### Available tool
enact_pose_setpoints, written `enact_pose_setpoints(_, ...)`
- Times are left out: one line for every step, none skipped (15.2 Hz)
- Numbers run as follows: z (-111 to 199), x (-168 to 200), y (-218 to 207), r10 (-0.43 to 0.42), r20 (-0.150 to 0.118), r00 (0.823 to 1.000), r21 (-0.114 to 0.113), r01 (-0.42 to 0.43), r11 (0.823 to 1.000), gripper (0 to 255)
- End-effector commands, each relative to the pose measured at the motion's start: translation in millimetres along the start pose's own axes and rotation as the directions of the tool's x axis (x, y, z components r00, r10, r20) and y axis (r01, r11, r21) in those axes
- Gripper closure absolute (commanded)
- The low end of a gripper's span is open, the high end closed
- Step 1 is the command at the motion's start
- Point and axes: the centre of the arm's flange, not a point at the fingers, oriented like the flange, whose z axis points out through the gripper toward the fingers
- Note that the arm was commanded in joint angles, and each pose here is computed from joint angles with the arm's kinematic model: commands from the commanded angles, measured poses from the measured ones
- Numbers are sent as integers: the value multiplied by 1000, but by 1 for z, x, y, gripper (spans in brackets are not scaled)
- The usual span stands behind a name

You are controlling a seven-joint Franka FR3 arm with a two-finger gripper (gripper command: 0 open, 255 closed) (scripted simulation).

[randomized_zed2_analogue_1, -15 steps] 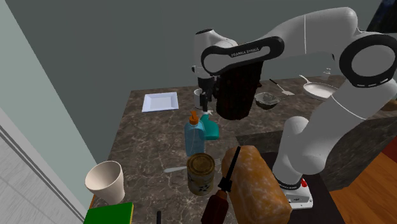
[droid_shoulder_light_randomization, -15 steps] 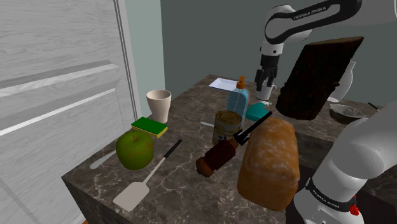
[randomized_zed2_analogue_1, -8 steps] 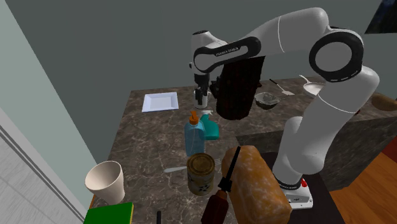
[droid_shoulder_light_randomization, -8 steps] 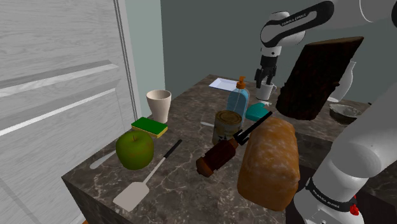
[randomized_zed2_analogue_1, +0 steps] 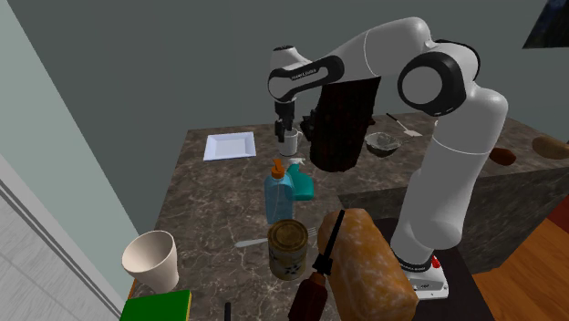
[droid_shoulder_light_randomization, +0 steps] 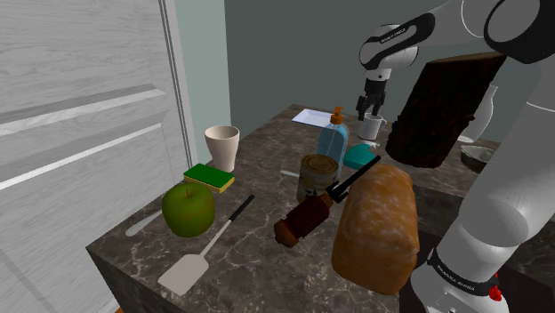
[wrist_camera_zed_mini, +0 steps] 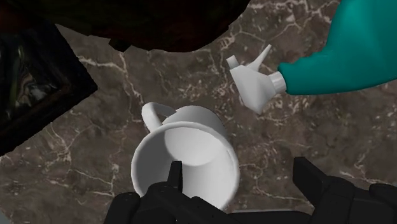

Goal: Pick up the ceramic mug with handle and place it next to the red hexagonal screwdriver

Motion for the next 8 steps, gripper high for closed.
enact_pose_setpoints(10, 1, 2, 1, -1, 1000, -1, -1, 1000, 0)
enact_pose_setpoints(15, 1, 2, 1, -1, 1000, -1, -1, 1000, 0)
enact_pose_setpoints(20, 1, 2, 1, -1, 1000, -1, -1, 1000, 0)
enact_pose_setpoints(26, 1, 2, 1, -1, 1000, -1, -1, 1000, 0)
enact_pose_setpoints(31, 1, 2, 1, -1, 1000, -1, -1, 1000, 0)
enact_pose_setpoints(34, 1, 2, 1, -1, 1000, -1, -1, 1000, 0)
enact_pose_setpoints(34, 1, 2, 1, -1, 1000, -1, -1, 1000, 0)
enact_pose_setpoints(34, 1, 2, 1, -1, 1000, -1, -1, 1000, 0)
